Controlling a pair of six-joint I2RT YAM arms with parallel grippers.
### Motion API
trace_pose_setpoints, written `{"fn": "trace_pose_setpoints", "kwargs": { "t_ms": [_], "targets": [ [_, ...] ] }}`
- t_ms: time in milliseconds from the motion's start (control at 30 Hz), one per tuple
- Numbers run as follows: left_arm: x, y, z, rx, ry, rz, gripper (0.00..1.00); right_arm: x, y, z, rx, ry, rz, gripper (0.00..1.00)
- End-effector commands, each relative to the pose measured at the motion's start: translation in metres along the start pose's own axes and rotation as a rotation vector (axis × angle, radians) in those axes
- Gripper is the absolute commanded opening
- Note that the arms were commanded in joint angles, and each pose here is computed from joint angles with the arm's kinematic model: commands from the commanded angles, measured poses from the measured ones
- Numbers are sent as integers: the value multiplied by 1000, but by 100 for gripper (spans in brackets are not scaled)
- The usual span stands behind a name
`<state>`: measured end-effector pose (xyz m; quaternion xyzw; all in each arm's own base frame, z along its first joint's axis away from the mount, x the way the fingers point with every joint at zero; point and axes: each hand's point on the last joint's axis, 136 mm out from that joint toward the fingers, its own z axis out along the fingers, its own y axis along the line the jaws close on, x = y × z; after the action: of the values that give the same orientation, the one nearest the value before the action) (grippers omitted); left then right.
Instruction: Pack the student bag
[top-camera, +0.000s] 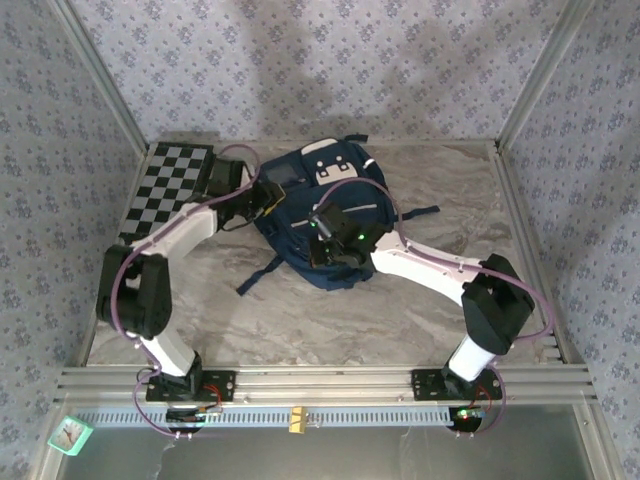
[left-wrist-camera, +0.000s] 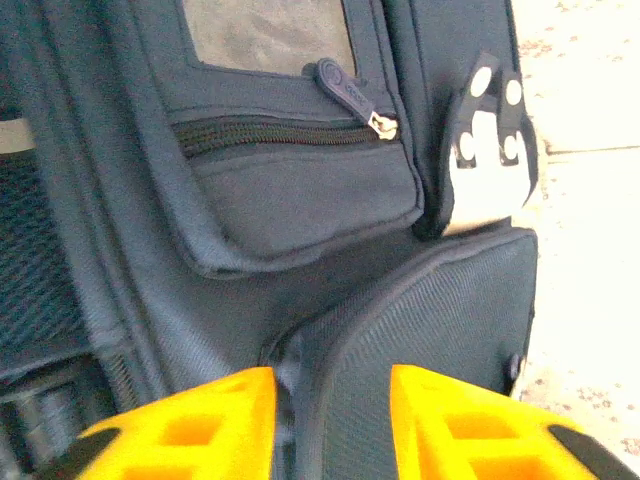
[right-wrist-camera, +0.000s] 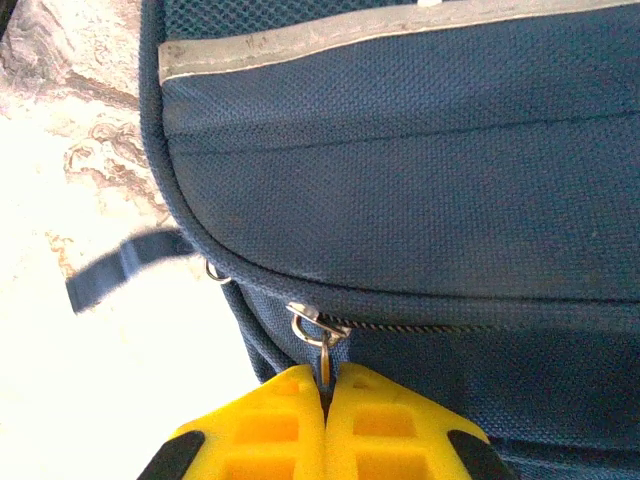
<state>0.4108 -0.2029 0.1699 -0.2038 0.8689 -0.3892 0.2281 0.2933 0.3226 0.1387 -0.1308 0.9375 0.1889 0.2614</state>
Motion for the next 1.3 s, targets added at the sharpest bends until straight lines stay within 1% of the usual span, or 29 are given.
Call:
{"fn": "trace_pose_setpoints", "kwargs": {
  "t_ms": [0, 33, 100, 167, 233, 333, 400, 467, 533, 567, 633, 733, 767, 867, 967, 1067, 1133, 1200, 1267],
  "targets": [
    [28, -19, -22, 100, 5, -104, 48, 3, -5, -3, -2, 16, 2, 0],
    [36, -17, -22, 113, 7, -143, 50, 5, -6, -1, -5, 24, 5, 0],
    [57, -6, -20, 93, 20, -255, 51, 8, -7, 0, 1, 31, 0, 0],
    [75, -4, -15, 88, 32, -324, 52, 8, -7, 0, 0, 29, 0, 0],
    [87, -10, -10, 94, 31, -345, 52, 7, -6, 1, -3, 23, 0, 0],
    [101, -14, 0, 49, 34, -356, 47, 5, -3, 2, -15, 17, -2, 0],
    [105, -12, 9, 17, 14, -365, 45, 5, -3, 3, -11, 12, -4, 0],
    [102, -8, 15, -15, -16, -352, 39, 3, -2, 3, -16, 4, -7, 0],
    [99, 0, 19, -60, -31, -355, 28, 2, -5, 2, 0, 1, -11, 0],
    [96, 1, 20, -65, -46, -349, 23, 15, -15, 6, 27, 30, -14, 0],
    [91, 6, 17, -96, -74, -331, 16, 16, -22, 1, 51, 24, -11, 0],
    [84, 14, 9, -160, -99, -289, 3, 23, -36, -8, 75, 30, -5, 0],
    [82, 16, 6, -172, -104, -280, 0, 25, -44, -11, 92, 31, -6, 0],
    [76, 26, -6, -203, -115, -254, 0, 31, -67, -22, 132, 45, 6, 0],
    [68, 45, -23, -265, -119, -220, 0, 33, -90, -32, 161, 43, 19, 0],
    [55, 53, -36, -244, -103, -181, 0, 34, -114, -39, 201, 47, 23, 0],
    [46, 54, -43, -233, -79, -123, 0, 25, -130, -40, 220, 30, 34, 0],
    [35, 51, -47, -220, -53, -63, 0, 15, -138, -40, 232, 16, 24, 0],
    [23, 50, -49, -210, -31, -29, 0, 9, -129, -39, 203, 8, -32, 0]
  ]
}}
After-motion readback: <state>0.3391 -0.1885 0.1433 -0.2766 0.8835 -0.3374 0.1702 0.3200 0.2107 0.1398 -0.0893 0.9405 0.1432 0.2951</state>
